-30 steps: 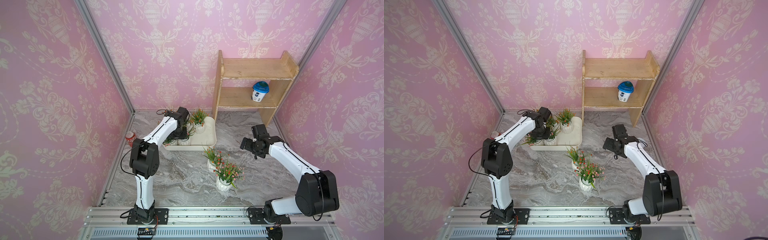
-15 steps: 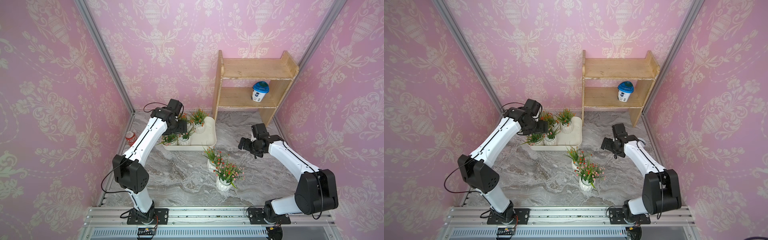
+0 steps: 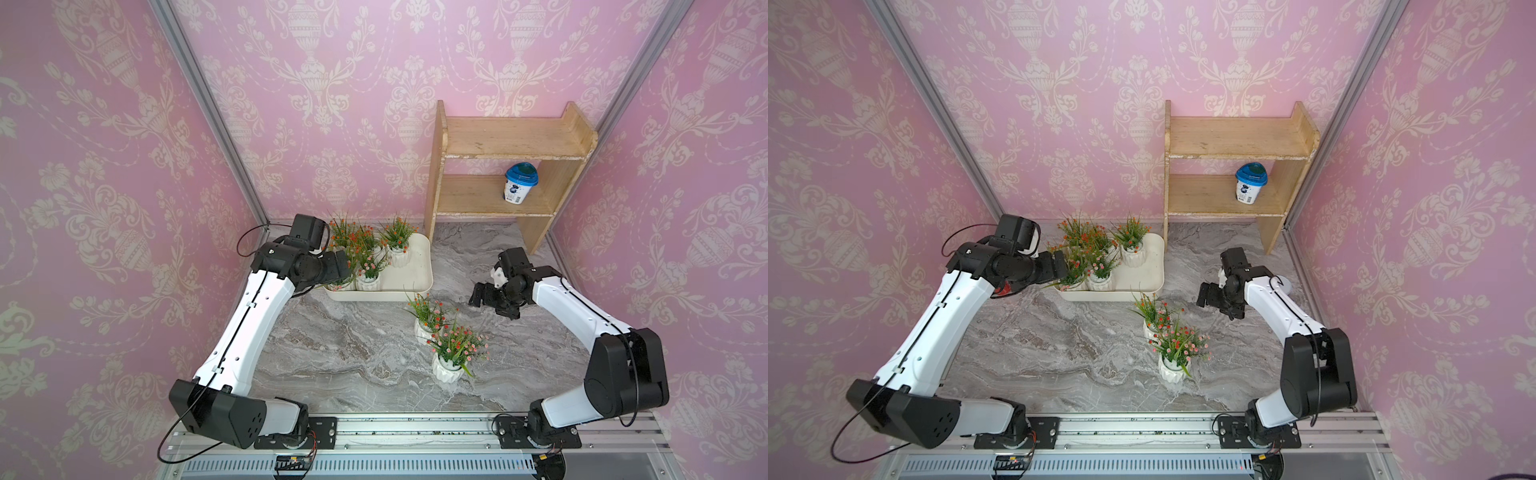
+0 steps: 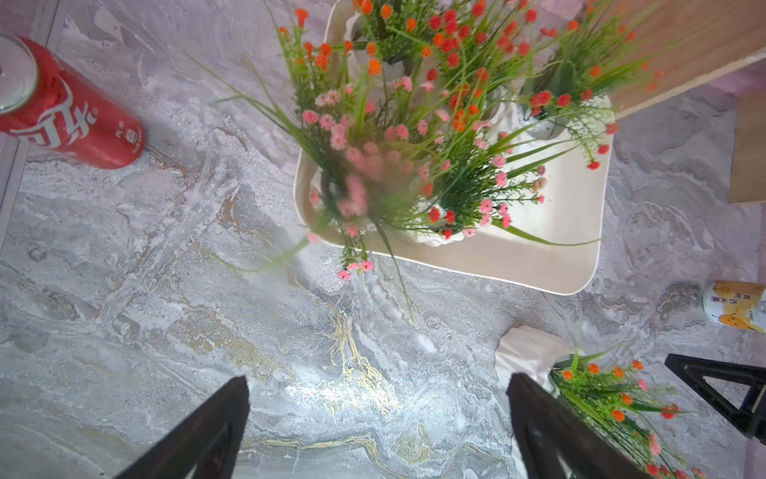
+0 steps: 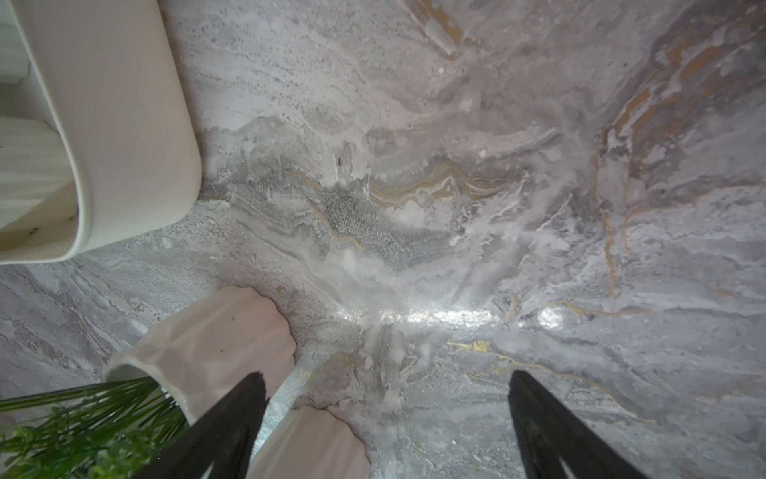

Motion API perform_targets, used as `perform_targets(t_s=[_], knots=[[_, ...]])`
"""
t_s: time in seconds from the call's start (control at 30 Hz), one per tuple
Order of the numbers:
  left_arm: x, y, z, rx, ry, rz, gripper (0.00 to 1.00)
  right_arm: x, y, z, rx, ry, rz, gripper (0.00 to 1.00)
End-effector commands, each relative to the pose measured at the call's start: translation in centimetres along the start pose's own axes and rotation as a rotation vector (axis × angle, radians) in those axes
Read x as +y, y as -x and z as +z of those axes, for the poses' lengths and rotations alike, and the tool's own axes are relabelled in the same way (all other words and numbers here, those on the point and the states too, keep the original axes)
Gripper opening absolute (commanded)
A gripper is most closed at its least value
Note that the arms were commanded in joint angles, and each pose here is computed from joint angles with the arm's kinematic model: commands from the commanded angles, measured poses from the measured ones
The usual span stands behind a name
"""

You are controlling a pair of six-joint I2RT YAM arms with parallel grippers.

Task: Put the potted gypsophila into the storage box
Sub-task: Place the baby's breath potted plant at the storage box, then pick up the baby's breath potted plant from the center of the board.

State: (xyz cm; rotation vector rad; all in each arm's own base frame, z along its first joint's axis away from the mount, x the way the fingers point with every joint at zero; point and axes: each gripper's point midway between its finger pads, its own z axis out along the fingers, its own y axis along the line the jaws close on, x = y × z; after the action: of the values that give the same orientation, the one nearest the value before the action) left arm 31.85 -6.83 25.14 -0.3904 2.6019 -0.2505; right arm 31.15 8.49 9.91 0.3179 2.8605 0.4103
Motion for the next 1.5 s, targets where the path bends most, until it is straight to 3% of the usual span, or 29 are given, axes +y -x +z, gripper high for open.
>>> perform_targets(t_s=[0.0,0.53,1.47], knots=[[0.2,-0.7,0.2,0.023,-0.040,-0.035,0.99,0.7,-2.0,-0.1,0.059,0.001,-0.060,0.93],[1.1,-2.1,1.8,0.071,-0.047,-0.066,0.99,4.9,-4.9,1.1,0.046,0.044,-0.168,0.78],[1.5,-2.7,2.1,0.075,-0.041,-0.087,0.99,9.7,-6.0,1.9,0.029,0.122,-0.271,0.56]])
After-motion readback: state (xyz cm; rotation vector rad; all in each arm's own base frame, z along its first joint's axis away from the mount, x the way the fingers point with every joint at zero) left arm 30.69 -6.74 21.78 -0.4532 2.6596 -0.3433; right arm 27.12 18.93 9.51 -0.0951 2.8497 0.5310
